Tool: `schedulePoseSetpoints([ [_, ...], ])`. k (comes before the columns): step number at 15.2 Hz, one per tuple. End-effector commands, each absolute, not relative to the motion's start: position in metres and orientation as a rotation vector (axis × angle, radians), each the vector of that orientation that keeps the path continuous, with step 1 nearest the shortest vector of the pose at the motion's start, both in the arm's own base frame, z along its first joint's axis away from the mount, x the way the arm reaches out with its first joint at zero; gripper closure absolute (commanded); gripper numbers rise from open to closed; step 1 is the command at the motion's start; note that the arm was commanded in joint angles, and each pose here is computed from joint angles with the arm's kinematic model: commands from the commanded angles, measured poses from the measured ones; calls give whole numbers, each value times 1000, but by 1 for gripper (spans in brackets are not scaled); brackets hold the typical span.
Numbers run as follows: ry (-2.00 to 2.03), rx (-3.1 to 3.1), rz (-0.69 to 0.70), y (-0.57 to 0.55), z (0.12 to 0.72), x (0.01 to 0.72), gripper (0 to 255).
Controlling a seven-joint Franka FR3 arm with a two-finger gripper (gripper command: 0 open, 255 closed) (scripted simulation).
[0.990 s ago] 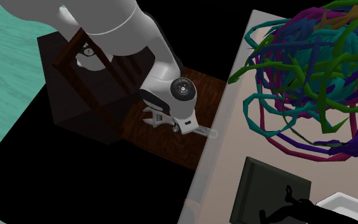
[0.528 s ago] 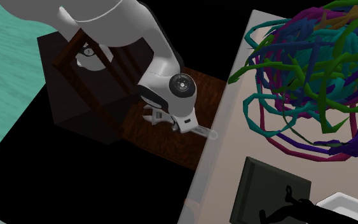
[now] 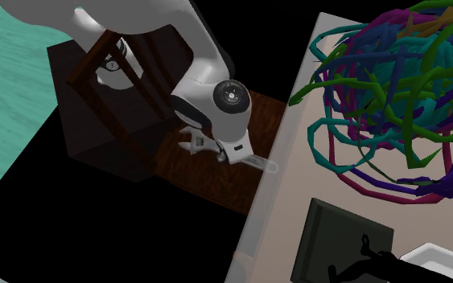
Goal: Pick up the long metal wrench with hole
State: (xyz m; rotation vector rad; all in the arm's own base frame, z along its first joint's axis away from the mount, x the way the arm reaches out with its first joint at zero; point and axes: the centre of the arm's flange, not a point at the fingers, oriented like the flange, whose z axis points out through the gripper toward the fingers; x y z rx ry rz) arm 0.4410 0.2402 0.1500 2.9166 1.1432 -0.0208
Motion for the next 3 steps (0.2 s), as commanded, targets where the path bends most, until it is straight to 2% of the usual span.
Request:
schedulePoseSetpoints([
  [1, 1143, 2917, -21, 240, 161, 441, 255],
  [3, 1143, 2917, -21, 240, 162, 441, 255],
])
